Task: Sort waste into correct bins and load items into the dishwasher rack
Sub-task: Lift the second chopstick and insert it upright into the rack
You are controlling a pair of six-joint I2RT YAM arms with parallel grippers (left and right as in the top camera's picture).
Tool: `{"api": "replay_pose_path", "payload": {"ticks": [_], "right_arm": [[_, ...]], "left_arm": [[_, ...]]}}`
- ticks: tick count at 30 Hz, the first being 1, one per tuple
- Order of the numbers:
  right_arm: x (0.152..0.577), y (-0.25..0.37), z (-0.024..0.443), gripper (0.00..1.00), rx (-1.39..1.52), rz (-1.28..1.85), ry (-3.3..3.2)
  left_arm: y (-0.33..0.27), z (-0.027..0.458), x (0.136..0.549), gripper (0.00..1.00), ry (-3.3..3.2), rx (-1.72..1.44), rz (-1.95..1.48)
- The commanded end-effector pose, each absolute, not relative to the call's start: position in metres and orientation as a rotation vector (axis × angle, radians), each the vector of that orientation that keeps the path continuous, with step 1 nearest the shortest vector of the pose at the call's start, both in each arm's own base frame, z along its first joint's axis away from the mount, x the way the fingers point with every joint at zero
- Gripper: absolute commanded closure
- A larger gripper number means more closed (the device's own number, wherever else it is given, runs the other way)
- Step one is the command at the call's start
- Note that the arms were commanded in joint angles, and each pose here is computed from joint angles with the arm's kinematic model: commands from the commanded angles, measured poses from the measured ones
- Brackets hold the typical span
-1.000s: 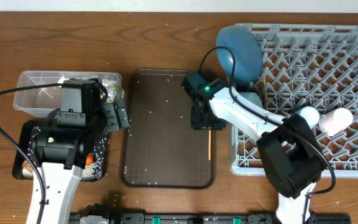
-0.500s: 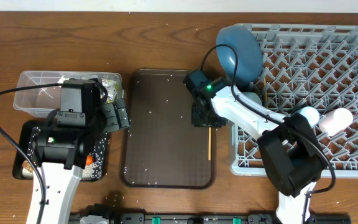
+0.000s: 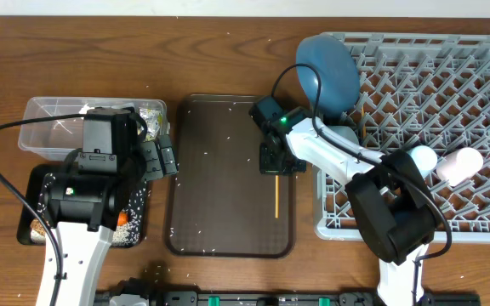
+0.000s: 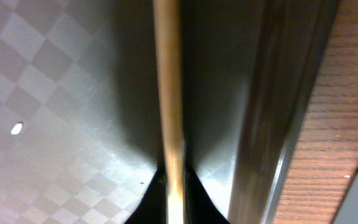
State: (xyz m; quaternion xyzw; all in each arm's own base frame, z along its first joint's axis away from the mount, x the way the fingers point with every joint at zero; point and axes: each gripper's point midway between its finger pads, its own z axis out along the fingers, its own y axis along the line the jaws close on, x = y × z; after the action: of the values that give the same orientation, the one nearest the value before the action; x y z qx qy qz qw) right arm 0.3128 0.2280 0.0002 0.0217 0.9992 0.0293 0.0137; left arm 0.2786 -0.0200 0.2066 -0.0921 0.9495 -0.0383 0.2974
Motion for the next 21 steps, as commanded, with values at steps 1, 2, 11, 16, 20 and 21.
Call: {"api": "replay_pose_path", "payload": {"ticks": [1, 2, 11, 16, 20, 21], "right_arm": [[0.317, 0.233, 0.005, 0.99, -0.002, 0.115, 3.093], [0.320, 0.235, 0.011, 0.99, -0.035, 0.130, 3.077], [0.334, 0.272, 0.130, 0.99, -0.486, 0.446, 2.773], [0.333, 0.250, 0.197, 0.99, -0.564, 0.460, 2.598], [0.341, 0.188, 0.230, 0.99, -0.442, 0.372, 2.556], [0.345, 0.164, 0.236, 0.99, -0.378, 0.336, 2.558]], "left_arm": [[-0.018, 0.215, 0.281, 0.02, 2.501, -0.244, -0.092], [-0.018, 0.215, 0.281, 0.02, 2.502, -0.244, -0.092], [-0.018, 0.215, 0.281, 0.02, 2.501, -0.244, -0.092], [-0.018, 0.215, 0.281, 0.02, 2.501, -0.244, -0.092], [-0.018, 0.215, 0.281, 0.02, 2.501, -0.244, -0.092], [-0.018, 0.215, 0.281, 0.02, 2.502, -0.244, -0.092]]}}
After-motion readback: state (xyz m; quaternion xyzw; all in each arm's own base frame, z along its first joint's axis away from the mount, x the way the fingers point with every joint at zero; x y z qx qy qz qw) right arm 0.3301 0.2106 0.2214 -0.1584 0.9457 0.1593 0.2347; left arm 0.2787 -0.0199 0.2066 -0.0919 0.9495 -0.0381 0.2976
